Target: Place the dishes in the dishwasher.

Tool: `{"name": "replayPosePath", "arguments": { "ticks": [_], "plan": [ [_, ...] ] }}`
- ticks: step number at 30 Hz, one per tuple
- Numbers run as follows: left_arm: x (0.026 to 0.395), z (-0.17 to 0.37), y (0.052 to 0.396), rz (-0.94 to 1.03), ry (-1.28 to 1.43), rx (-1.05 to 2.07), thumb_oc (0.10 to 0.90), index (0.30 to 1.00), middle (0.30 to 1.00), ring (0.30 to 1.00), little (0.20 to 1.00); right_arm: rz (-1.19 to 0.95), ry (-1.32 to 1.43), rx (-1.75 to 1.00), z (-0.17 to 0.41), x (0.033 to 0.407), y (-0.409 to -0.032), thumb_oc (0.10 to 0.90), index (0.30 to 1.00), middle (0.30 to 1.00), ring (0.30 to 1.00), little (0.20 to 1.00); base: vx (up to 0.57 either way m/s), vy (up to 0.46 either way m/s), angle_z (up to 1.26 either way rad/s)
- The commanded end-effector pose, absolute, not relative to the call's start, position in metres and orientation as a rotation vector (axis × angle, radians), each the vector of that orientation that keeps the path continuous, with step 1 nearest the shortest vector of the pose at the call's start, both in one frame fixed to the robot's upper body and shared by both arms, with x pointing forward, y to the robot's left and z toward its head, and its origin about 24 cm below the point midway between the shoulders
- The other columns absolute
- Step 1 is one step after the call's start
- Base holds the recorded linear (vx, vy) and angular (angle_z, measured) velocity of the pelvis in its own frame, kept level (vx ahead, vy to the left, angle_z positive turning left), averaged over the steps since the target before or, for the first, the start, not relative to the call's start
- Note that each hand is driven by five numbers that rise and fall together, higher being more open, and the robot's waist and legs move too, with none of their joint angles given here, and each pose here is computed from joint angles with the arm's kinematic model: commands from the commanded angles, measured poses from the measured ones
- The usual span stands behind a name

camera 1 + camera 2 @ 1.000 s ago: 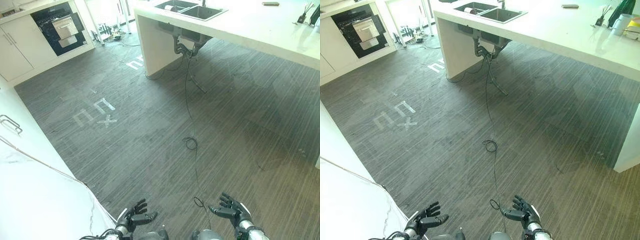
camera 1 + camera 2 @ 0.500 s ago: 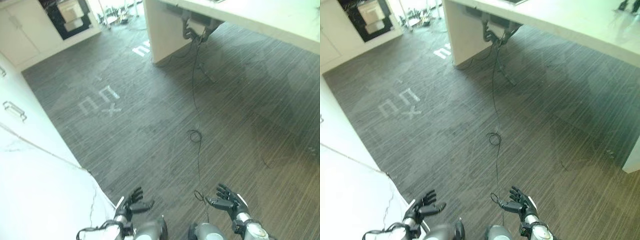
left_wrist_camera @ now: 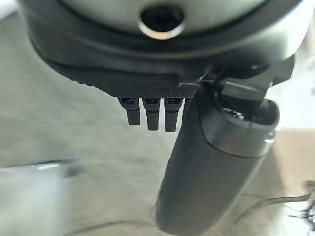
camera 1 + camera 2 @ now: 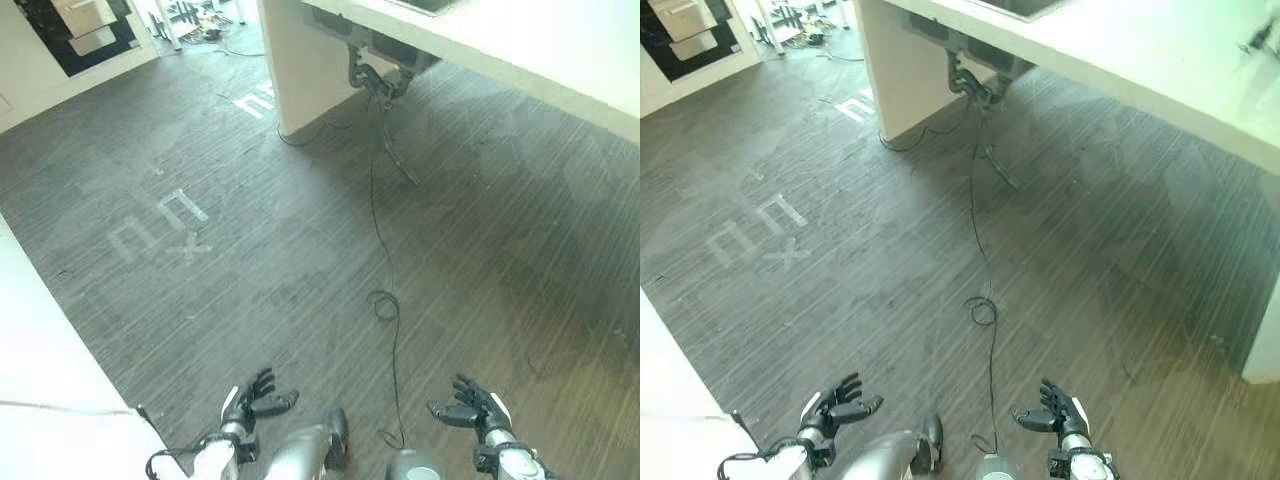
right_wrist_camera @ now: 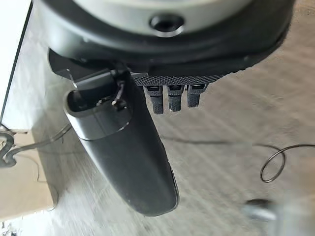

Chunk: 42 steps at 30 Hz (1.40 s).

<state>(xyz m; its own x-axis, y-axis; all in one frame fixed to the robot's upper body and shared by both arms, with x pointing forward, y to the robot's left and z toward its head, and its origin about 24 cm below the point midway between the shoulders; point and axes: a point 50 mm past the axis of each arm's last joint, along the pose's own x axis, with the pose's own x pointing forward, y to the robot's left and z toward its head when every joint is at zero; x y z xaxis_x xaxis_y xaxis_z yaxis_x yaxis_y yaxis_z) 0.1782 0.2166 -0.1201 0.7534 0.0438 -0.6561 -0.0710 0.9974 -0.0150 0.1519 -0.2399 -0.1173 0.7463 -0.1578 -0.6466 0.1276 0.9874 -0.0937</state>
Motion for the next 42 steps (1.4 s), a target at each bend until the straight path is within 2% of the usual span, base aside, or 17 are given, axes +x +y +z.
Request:
{"name": "replayPosePath", "arguments": {
  "ticks": [1,6,9,13,21,29,36,38,42],
  "plan": [
    [0.172,-0.116,0.218,0.075,0.651,-0.069,0.800,0.900,0.900,0.900,0.900,-0.137,0.532,-0.038,-0.094,0.185,-0.244,0.800,0.900,0.900,0.900,0.900,0.27,-0.041,0.08],
    [0.176,-0.114,0.222,0.079,0.641,-0.066,0.800,0.900,0.900,0.900,0.900,-0.145,0.541,-0.035,-0.096,0.180,-0.249,0.800,0.900,0.900,0.900,0.900,0.16,-0.051,0.46],
    [0.179,-0.113,0.225,0.110,0.648,-0.062,0.800,0.900,0.900,0.900,0.900,-0.120,0.534,-0.020,-0.094,0.175,-0.260,0.800,0.900,0.900,0.900,0.900,0.74,-0.291,-0.03],
    [0.166,-0.122,0.221,0.113,0.695,-0.076,0.800,0.900,0.900,0.900,0.900,-0.107,0.547,-0.043,-0.093,0.175,-0.262,0.800,0.900,0.900,0.900,0.900,0.65,-0.284,-0.35],
    [0.164,-0.123,0.217,0.065,0.729,-0.049,0.800,0.900,0.900,0.900,0.900,-0.117,0.513,-0.060,-0.086,0.182,-0.268,0.800,0.900,0.900,0.900,0.900,0.32,-0.147,0.06],
    [0.125,-0.141,0.224,0.101,0.840,-0.060,0.800,0.900,0.900,0.900,0.900,-0.151,0.557,-0.077,-0.094,0.178,-0.264,0.800,0.900,0.900,0.900,0.900,0.38,0.147,-0.53],
    [0.114,-0.148,0.229,0.165,0.925,-0.066,0.800,0.900,0.900,0.900,0.900,-0.194,0.614,-0.032,-0.104,0.164,-0.266,0.800,0.900,0.900,0.900,0.900,0.35,0.235,-0.13],
    [0.110,-0.149,0.239,0.154,0.966,0.003,0.800,0.900,0.900,0.900,0.900,-0.248,0.681,-0.013,-0.119,0.141,-0.269,0.800,0.900,0.900,0.900,0.900,0.71,0.583,0.65],
    [0.108,-0.151,0.238,0.175,0.989,-0.013,0.800,0.900,0.900,0.900,0.900,-0.217,0.681,-0.046,-0.118,0.144,-0.272,0.800,0.900,0.900,0.900,0.900,0.29,0.043,-0.02]
  ]
}}
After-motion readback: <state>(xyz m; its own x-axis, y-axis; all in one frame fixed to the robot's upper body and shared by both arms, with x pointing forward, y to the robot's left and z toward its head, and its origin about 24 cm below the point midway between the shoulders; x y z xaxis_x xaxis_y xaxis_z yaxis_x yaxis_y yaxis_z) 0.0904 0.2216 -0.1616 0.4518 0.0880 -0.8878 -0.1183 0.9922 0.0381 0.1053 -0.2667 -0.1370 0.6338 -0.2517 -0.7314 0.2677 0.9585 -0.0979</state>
